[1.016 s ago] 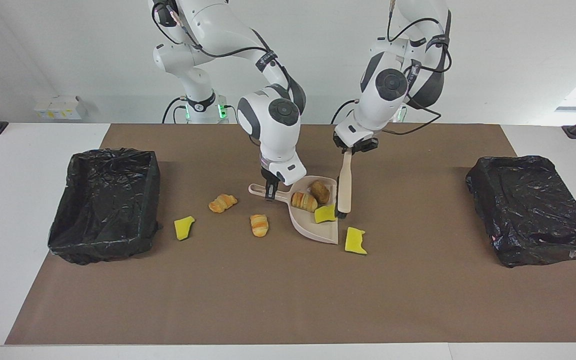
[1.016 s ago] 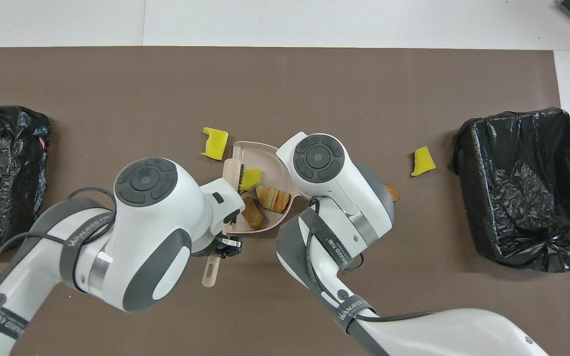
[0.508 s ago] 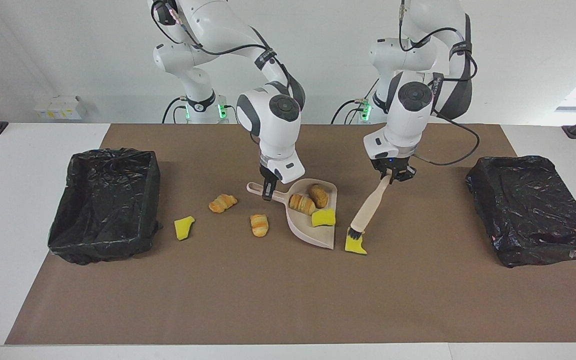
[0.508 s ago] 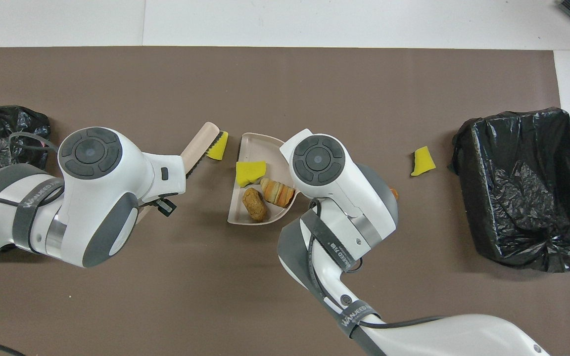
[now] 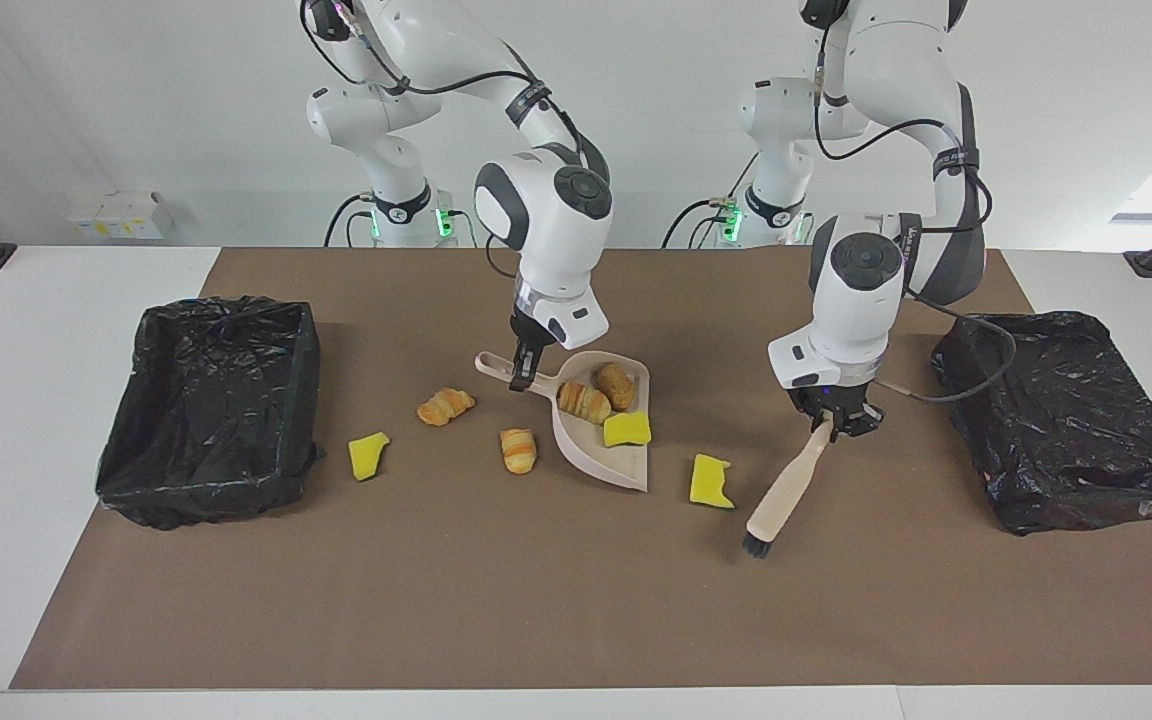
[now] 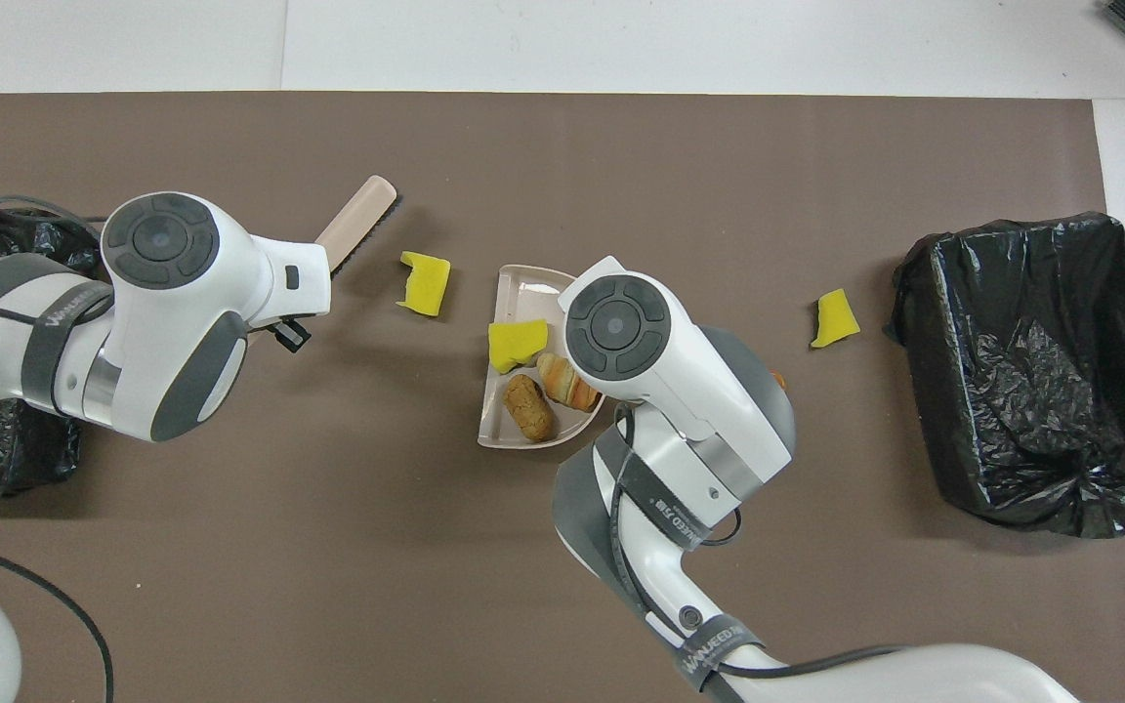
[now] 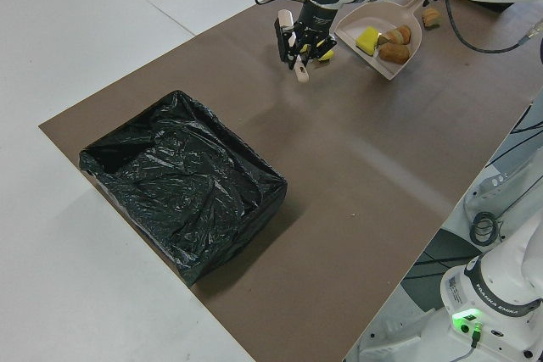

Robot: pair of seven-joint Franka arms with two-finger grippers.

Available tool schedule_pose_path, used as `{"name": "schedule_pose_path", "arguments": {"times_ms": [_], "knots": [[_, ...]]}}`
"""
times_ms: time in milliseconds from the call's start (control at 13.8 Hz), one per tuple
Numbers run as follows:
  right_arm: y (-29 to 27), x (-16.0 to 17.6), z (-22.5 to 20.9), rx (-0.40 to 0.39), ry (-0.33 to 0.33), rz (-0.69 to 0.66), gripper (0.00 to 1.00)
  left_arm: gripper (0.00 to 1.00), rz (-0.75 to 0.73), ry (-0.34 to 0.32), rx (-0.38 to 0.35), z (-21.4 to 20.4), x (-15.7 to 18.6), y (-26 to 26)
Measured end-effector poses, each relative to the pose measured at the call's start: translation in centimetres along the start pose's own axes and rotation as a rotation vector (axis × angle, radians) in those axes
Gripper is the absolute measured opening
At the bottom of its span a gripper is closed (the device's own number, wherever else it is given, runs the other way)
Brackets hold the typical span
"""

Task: Sweep and dump trash in bin
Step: 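Sweep the remaining sponge pieces into the dustpan with the brush again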

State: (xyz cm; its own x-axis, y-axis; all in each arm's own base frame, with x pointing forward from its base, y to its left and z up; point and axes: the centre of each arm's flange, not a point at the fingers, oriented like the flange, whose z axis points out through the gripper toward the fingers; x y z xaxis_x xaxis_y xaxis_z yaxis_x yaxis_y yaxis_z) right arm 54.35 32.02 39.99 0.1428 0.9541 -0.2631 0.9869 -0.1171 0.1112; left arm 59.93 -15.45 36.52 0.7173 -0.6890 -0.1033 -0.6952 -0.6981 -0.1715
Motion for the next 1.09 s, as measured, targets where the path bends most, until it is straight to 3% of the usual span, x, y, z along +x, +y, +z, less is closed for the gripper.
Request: {"name": "schedule_pose_path", "arguments": {"times_ms": [218,508,798,1089], "knots": [[-0.2,0.1,0.1,-0.003,-0.007,-0.003,0.33,0.26,0.053,-0.079,-0.032,1.4,-0.4,3.6],[-0.3,0.7,2.0,-0.025,0.028,-0.015,0.33,0.26,0.094,-0.115,-0.024,0.7,-1.6,8.7],[-0.3,1.2,4.4,-0.02,0.08,-0.012,0.33,0.26,0.032,-0.108,-0.057,-0.5,-1.3,15.1],[0.0,1.2,4.8,-0.013,0.099,0.0,0.33,0.26,-0.04,-0.143,-0.076,-2.4,-1.1,19.9]]}}
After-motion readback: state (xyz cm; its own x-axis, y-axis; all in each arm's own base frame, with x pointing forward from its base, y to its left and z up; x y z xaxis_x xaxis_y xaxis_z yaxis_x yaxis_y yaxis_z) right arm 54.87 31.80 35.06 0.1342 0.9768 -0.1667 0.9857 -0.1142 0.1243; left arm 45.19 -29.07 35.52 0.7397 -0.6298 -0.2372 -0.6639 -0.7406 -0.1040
